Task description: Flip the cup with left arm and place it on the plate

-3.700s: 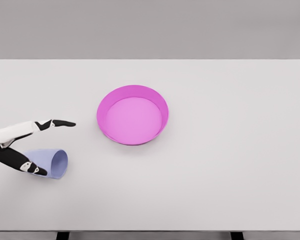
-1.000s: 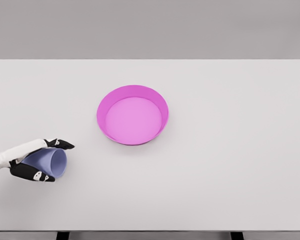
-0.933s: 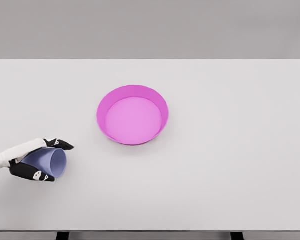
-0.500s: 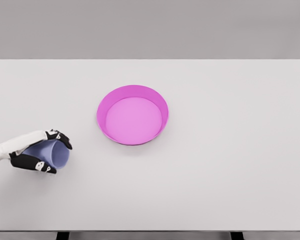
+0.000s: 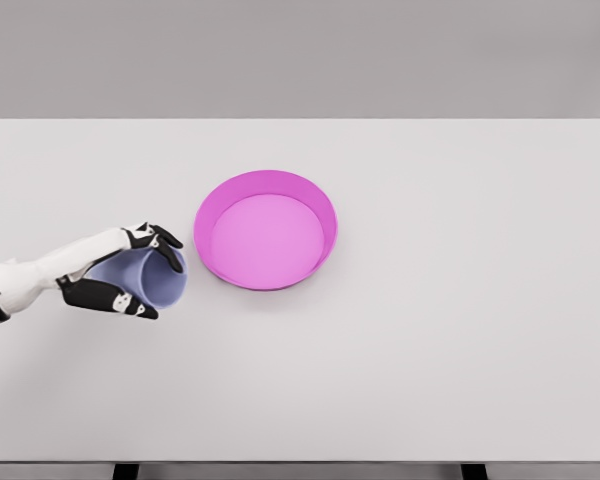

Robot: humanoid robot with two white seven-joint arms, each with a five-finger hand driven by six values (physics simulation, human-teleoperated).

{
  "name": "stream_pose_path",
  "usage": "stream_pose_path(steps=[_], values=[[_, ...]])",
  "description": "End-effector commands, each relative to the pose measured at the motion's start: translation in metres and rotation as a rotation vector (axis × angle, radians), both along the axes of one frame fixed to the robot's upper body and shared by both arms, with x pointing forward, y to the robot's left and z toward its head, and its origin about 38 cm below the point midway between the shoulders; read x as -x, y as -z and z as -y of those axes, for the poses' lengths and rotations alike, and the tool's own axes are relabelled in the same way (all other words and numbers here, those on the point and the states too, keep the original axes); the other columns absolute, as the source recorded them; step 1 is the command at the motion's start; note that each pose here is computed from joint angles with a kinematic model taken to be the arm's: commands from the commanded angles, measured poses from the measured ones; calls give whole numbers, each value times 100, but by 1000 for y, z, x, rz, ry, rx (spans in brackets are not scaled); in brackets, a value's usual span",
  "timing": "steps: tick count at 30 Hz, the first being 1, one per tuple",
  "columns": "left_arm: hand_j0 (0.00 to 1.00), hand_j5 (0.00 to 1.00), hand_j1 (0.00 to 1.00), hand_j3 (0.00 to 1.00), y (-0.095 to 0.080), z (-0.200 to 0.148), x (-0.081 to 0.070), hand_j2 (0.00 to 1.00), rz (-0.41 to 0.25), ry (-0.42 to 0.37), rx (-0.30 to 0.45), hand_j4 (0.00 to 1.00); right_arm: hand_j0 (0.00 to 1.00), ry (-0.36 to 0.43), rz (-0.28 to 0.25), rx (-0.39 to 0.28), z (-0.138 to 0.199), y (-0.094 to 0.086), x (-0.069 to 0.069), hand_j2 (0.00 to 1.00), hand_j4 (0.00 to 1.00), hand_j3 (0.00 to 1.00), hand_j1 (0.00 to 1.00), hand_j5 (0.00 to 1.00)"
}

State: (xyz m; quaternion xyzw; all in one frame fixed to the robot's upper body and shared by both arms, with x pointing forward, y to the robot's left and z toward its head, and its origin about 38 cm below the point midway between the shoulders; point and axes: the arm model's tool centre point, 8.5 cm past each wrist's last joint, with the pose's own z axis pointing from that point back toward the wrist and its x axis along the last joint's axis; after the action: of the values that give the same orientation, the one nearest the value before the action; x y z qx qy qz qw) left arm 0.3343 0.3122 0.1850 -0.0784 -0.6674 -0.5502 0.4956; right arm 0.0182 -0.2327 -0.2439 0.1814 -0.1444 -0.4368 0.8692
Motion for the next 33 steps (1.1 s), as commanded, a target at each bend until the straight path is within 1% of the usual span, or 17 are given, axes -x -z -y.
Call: stream_pose_path(steps=[1,3,4,7,10,11,15,20,26,29,31,33], values=[[48,48,48,48,0,11,-1,48,12,22,51,48,100,-1,1,0,0,0,0,100,100,100,100,100],[48,48,48,48,-5,16,-2,48,38,45,78,48,100,0,-1,0,0,0,1,100,100,100,100,100],[48,48,48,48,-7,17,-2,48,46,52,88,48,100,-1,1,0,0,0,0,100,100,100,100,100],[49,49,49,49,-12,28,-6,49,59,65,147,49,100,0,-1,0,0,0,1,100,100,100,100,100],[48,48,48,48,-25,31,-11,48,78,76,215,48,100,0,-1,0,0,0,1,100,100,100,100,100],[48,48,48,48,-26,37,-12,48,76,83,248,48,100,-1,1,0,0,0,0,100,100,100,100,100],[48,48,48,48,-36,50,-20,48,84,93,329,48,100,-1,1,0,0,0,0,100,100,100,100,100],[48,48,48,48,-45,65,-26,48,86,109,407,48,100,-1,1,0,0,0,0,100,100,100,100,100],[48,48,48,48,-47,87,-31,48,59,125,508,48,100,-1,1,0,0,0,0,100,100,100,100,100],[48,48,48,48,-47,97,-34,48,38,126,535,48,100,-1,1,0,0,0,0,100,100,100,100,100],[49,49,49,49,-43,111,-36,49,5,121,550,49,100,-1,1,0,0,0,0,100,100,100,100,100],[50,50,50,50,-41,116,-38,50,-15,113,552,50,100,-1,1,0,0,0,0,100,100,100,100,100]])
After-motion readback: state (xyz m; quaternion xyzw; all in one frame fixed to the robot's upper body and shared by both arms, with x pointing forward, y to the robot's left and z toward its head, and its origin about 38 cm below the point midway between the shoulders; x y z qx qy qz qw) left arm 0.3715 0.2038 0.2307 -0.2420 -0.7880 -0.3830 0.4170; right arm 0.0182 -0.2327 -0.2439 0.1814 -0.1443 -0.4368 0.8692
